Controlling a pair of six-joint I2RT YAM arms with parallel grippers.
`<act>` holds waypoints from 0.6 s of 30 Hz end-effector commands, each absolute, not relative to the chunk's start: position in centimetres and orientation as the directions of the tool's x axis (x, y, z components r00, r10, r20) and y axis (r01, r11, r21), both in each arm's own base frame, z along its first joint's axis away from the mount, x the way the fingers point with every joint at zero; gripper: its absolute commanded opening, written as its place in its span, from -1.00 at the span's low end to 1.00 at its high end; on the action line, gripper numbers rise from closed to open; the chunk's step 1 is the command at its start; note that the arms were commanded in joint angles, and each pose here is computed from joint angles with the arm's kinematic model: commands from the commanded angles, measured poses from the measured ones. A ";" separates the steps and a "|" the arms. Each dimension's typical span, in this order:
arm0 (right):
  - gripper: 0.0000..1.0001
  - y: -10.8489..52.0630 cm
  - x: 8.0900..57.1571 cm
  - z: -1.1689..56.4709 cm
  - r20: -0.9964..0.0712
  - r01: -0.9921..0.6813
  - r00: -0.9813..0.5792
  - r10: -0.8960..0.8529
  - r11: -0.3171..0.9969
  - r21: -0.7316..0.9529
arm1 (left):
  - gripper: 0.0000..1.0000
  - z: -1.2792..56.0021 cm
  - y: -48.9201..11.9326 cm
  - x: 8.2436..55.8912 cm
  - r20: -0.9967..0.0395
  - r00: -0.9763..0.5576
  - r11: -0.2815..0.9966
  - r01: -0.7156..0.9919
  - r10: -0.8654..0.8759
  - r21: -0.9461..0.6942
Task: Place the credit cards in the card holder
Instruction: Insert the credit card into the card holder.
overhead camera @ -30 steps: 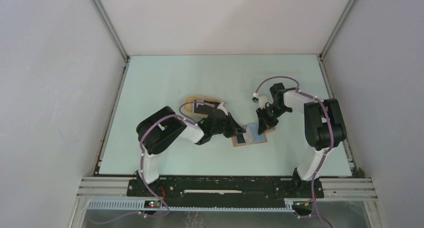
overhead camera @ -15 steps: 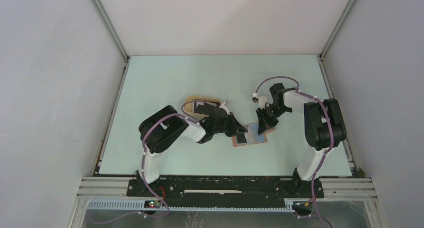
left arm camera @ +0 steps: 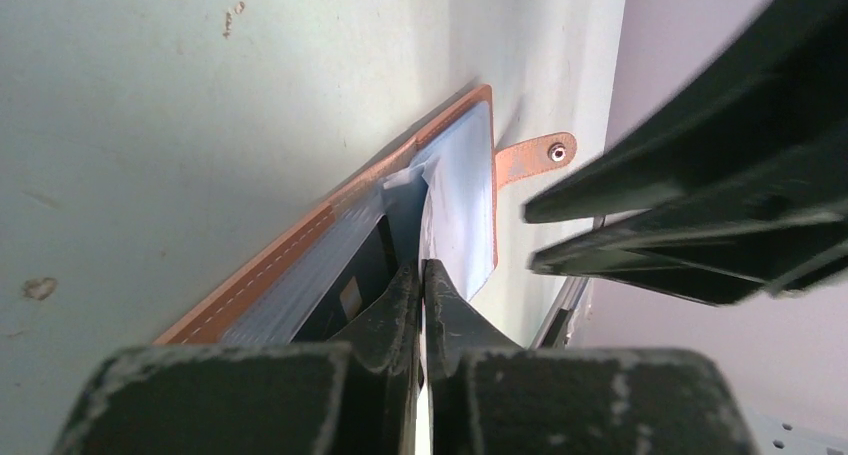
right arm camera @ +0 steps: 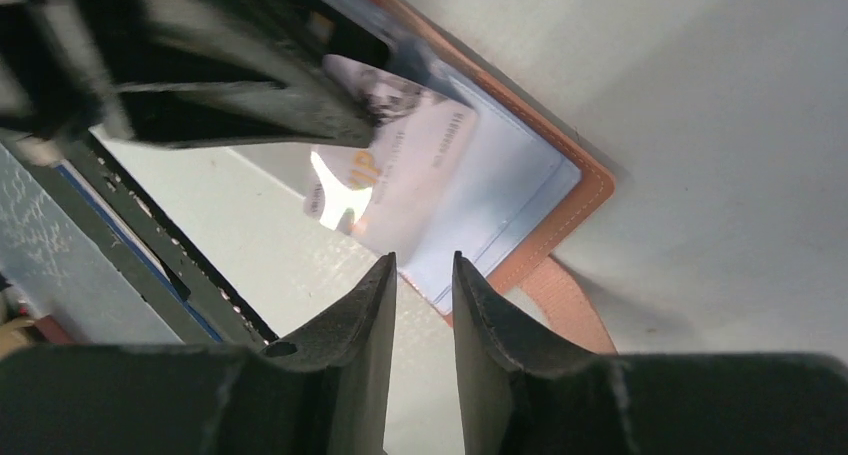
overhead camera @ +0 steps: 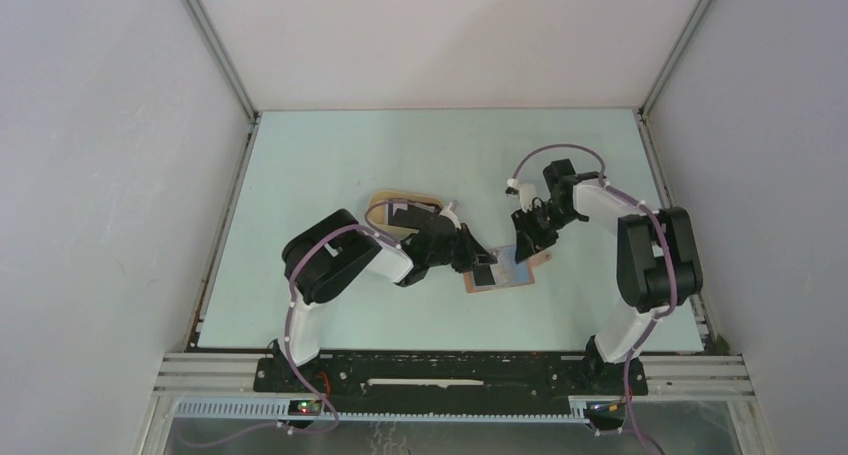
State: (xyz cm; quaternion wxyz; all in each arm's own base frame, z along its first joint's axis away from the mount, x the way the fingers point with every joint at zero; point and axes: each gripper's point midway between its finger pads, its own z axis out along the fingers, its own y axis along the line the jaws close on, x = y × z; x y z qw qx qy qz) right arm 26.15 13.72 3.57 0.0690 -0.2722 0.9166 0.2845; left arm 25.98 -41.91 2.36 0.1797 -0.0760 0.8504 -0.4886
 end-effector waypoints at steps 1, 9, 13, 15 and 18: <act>-0.30 15.3 26.6 8.7 -0.502 -0.710 -0.701 -0.507 0.563 0.423 | -0.85 -2.7 -39.5 23.9 -0.202 -0.947 0.625 0.001 -0.251 -0.780; -0.63 19.5 21.4 11.4 -0.755 -0.986 -0.166 -0.635 0.114 0.121 | -0.63 -2.0 -40.0 23.9 -0.217 -0.946 0.572 0.042 -0.241 -0.819; -0.98 20.5 18.9 10.9 -0.767 -0.970 0.236 -0.596 -0.186 -0.155 | -0.59 -1.9 -40.1 23.9 -0.225 -0.946 0.559 0.060 -0.232 -0.827; -1.00 20.5 19.6 9.8 -0.719 -0.950 0.311 -0.621 -0.200 -0.238 | -0.59 -1.9 -40.1 23.9 -0.228 -0.947 0.557 0.065 -0.228 -0.828; -1.00 20.8 21.7 9.0 -0.659 -0.923 0.374 -0.653 -0.188 -0.337 | -0.59 -1.9 -40.1 23.9 -0.235 -0.947 0.556 0.076 -0.220 -0.828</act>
